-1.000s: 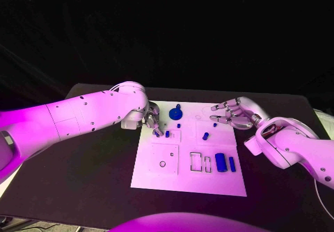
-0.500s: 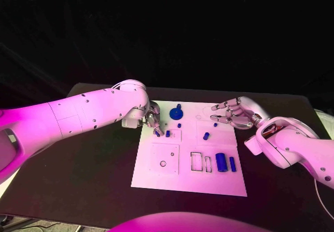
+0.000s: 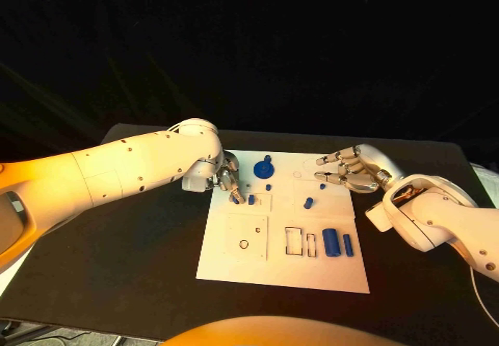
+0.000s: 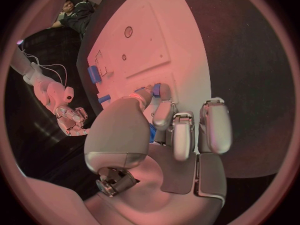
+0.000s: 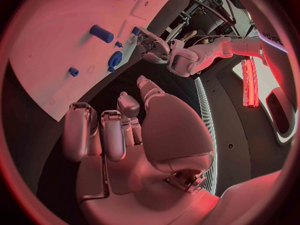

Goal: Assemble the parts on the task board

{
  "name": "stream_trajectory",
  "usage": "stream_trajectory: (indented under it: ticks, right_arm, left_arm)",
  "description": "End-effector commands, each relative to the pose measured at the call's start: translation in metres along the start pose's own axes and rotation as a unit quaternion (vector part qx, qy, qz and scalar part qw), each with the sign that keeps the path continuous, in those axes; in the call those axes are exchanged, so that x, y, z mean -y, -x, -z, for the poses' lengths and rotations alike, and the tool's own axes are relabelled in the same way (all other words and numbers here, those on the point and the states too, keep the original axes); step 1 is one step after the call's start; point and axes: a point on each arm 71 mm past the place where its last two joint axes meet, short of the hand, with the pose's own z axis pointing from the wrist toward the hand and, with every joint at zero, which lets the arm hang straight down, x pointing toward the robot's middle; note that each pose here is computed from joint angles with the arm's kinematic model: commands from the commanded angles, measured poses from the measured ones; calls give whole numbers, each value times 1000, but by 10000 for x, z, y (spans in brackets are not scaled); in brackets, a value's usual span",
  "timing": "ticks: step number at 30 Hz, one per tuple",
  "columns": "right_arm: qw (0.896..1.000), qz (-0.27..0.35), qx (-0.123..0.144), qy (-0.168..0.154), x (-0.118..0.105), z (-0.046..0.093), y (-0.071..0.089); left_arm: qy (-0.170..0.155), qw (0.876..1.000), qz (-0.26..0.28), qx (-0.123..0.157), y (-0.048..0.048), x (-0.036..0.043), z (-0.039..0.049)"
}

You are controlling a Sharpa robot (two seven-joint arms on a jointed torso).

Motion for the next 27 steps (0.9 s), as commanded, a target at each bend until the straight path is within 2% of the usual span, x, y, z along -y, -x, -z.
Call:
stream_trajectory:
  ticks: [1, 17, 27]
  right_arm:
    - [1000, 1, -8, 2, -4, -1, -17]
    - [1000, 1, -8, 2, -8, -3, -21]
    - [1000, 0, -9, 4, -20, -2, -30]
  left_arm:
    - [6, 1000, -19, -16, -89, 17, -36]
    - [17, 999, -29, 2, -70, 12, -46]
    - [31, 999, -36, -9, -84, -23, -102]
